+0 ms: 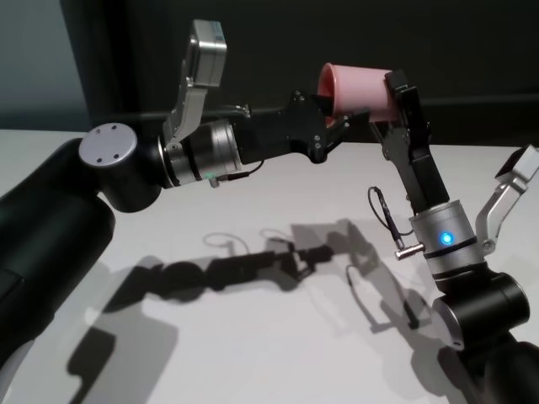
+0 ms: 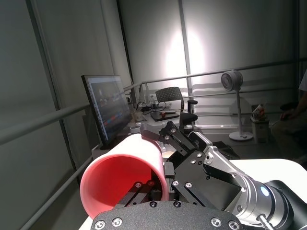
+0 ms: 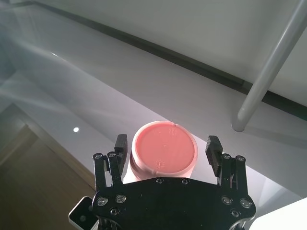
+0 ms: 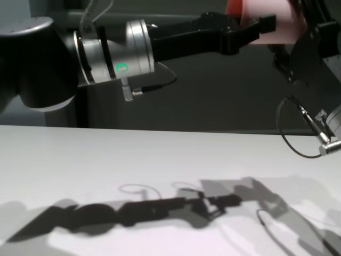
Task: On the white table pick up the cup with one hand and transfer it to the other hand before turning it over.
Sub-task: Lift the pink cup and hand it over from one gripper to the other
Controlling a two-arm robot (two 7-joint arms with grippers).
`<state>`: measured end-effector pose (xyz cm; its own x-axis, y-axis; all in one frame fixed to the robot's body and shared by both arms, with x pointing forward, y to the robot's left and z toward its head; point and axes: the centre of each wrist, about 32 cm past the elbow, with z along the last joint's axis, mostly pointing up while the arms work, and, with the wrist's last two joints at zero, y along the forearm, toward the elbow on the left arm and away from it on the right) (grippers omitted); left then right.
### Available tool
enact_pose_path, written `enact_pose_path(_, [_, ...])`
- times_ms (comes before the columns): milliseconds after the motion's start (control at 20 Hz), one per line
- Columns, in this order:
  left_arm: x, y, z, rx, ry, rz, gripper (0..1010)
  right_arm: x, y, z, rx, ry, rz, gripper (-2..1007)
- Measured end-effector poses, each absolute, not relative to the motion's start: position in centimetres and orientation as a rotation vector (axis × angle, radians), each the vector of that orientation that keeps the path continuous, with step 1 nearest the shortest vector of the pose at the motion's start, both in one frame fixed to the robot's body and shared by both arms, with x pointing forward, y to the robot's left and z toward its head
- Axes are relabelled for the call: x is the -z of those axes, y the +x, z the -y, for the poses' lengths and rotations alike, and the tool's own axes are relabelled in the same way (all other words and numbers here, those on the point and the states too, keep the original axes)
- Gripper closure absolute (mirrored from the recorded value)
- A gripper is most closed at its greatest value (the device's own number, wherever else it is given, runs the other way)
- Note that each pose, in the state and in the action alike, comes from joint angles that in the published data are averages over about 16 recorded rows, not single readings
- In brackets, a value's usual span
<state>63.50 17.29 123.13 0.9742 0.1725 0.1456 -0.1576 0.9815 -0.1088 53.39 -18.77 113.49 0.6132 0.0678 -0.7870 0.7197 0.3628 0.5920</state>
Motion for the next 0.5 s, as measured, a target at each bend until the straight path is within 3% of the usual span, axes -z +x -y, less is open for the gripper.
enact_pose_path(500, [-123.13, 63.5, -17.29, -0.167, -0.097, 0.155, 962, -113.45, 53.35, 18.68, 0.484, 1.144, -0.837, 3])
